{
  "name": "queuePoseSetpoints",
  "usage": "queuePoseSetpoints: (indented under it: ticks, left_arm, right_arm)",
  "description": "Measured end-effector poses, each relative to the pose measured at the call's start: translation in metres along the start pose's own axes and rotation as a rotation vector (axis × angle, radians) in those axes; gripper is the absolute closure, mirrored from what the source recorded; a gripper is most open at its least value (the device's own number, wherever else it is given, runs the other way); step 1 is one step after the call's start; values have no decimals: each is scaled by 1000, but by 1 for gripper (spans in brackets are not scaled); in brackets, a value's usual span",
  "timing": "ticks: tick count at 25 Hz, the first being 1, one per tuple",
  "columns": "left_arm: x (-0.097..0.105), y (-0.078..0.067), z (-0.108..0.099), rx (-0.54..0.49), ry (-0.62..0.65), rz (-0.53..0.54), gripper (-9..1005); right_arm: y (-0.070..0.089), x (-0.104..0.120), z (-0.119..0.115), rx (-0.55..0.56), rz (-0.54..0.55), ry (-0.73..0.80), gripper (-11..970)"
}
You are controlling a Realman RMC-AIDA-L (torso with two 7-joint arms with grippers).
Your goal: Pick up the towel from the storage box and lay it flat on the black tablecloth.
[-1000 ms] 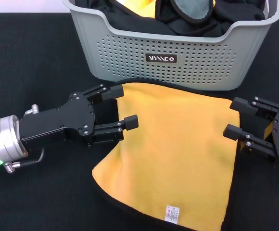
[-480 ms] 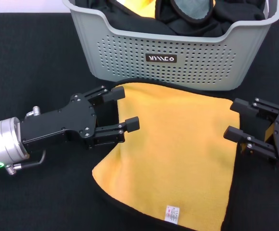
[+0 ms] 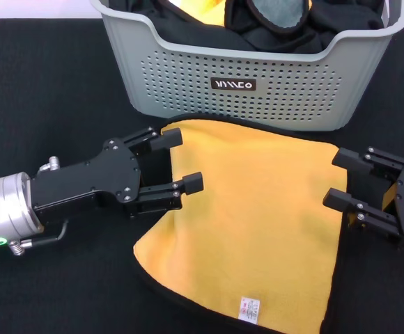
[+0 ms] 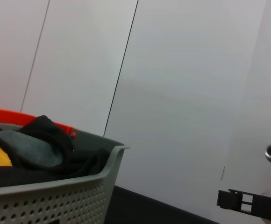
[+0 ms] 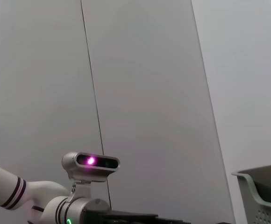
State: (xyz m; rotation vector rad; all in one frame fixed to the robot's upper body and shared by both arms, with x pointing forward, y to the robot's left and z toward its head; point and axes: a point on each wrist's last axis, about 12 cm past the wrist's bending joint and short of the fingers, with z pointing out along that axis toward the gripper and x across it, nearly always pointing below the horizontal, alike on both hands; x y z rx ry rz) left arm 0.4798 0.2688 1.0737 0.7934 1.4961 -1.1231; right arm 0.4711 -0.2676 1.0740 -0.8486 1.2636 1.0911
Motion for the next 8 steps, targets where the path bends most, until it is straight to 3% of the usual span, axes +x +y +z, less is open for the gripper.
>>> queuePoseSetpoints:
  ticks: [8]
  left_arm:
    - [0,-1,3,10,2,9,110]
  right_arm:
    - [1,0,-1,7,3,-7,387]
